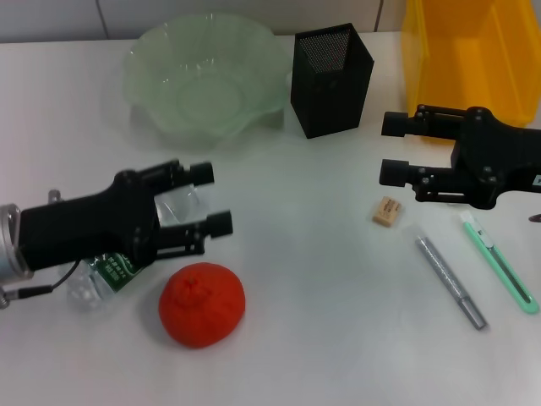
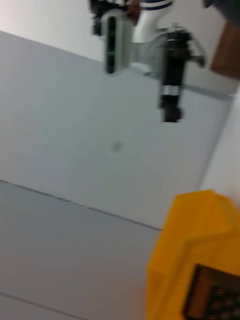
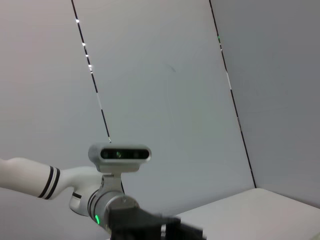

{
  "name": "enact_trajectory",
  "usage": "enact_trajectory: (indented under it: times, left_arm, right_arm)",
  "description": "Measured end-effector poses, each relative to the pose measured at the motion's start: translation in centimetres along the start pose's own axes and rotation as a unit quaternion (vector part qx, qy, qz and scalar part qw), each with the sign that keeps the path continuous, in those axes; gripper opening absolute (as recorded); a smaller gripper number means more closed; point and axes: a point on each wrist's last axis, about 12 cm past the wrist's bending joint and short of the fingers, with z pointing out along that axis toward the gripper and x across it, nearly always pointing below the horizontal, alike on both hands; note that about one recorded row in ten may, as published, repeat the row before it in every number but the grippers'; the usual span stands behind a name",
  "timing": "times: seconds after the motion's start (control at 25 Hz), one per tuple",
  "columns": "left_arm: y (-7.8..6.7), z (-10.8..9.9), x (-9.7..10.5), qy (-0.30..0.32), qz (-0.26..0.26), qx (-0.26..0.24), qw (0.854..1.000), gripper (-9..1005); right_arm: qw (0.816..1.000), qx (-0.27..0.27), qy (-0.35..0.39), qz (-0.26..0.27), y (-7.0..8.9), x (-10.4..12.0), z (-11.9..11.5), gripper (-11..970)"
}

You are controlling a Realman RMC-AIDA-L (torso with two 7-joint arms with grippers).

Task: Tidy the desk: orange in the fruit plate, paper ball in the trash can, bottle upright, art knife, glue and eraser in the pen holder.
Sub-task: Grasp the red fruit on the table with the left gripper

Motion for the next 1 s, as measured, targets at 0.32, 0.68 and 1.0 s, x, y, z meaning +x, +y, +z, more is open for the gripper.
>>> enact_trajectory:
  times: [0.32, 0.68, 1.0]
  left_arm:
    - [-0.5, -3.1, 1.9, 0.052, -0.039, -0.031, 0.997, 816]
    - [-1.9, -4.0, 5.1, 0.069, -0.011, -0.082, 0.994, 778]
    - [-2.5, -3.2, 6.1, 0.089, -0.013, -0.065, 0.994, 744]
  right_arm:
    - [1.000, -0.002, -0.001, 0.006, 0.0, -0.1, 0.1, 726]
    - [1.000, -0.004, -0.002, 0.018, 0.0, 0.0, 0.4, 727]
    - [1.000, -0.008, -0.001, 0.021, 0.1, 0.1, 0.7, 727]
